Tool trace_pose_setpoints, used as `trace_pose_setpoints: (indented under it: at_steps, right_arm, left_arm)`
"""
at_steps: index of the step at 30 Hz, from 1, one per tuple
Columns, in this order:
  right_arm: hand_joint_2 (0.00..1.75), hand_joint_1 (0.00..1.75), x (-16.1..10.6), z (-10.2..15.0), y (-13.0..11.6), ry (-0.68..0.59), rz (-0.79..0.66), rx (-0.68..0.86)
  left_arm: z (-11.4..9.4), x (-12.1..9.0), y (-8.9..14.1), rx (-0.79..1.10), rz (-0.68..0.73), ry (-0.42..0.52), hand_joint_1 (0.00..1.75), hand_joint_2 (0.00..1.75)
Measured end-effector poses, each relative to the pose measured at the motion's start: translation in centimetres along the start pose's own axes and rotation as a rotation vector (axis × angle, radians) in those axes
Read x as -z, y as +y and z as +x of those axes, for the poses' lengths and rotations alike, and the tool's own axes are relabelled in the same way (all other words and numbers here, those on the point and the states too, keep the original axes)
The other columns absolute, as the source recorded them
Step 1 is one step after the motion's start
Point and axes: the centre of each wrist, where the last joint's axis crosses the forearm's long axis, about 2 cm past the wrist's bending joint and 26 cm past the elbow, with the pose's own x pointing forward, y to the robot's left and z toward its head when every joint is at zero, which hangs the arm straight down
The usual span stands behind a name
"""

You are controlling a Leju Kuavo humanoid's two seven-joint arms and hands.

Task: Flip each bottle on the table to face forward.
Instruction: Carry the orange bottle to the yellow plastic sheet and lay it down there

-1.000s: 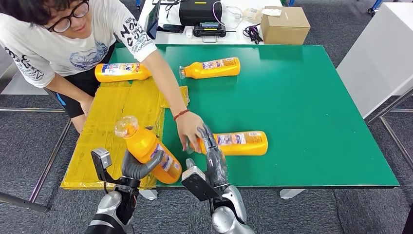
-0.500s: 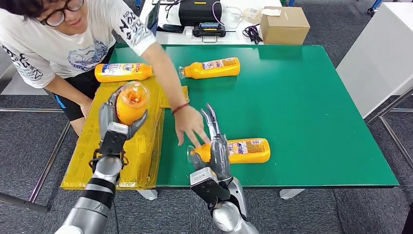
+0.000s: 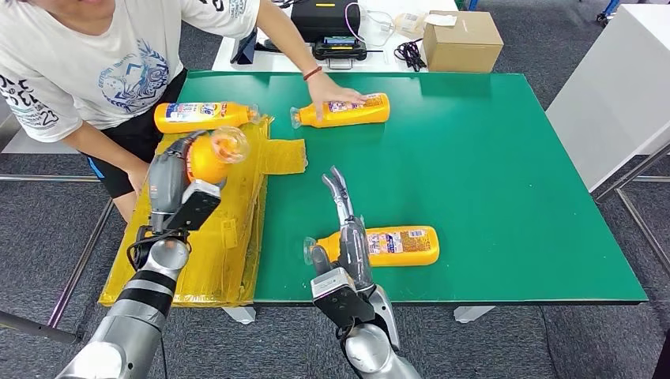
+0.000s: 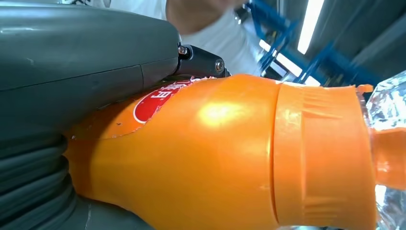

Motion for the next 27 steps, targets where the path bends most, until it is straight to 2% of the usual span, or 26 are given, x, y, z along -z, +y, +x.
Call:
trace_pose_setpoints:
  at_steps: [6,22,27]
  right_arm:
    - [0.00,0.00,0.7,0.7,-0.4,-0.038,-0.024,0.018]
    - [0.00,0.00,1.0,1.1,-0.4,-0.020,-0.003,0.105]
    - [0.00,0.00,1.0,1.0,-0.4,-0.010,0.004,0.135]
  left_arm:
    - [-1.6,-0.5,-0.7,0.122,-0.100,0.022,1.75,1.75]
    - [-3.5,-0.7,-1.1,0.357,-0.313,0.117,1.75,1.75]
    - [-4.1,-1.3,-1.4,0.441,-0.462,0.126,1.75,1.75]
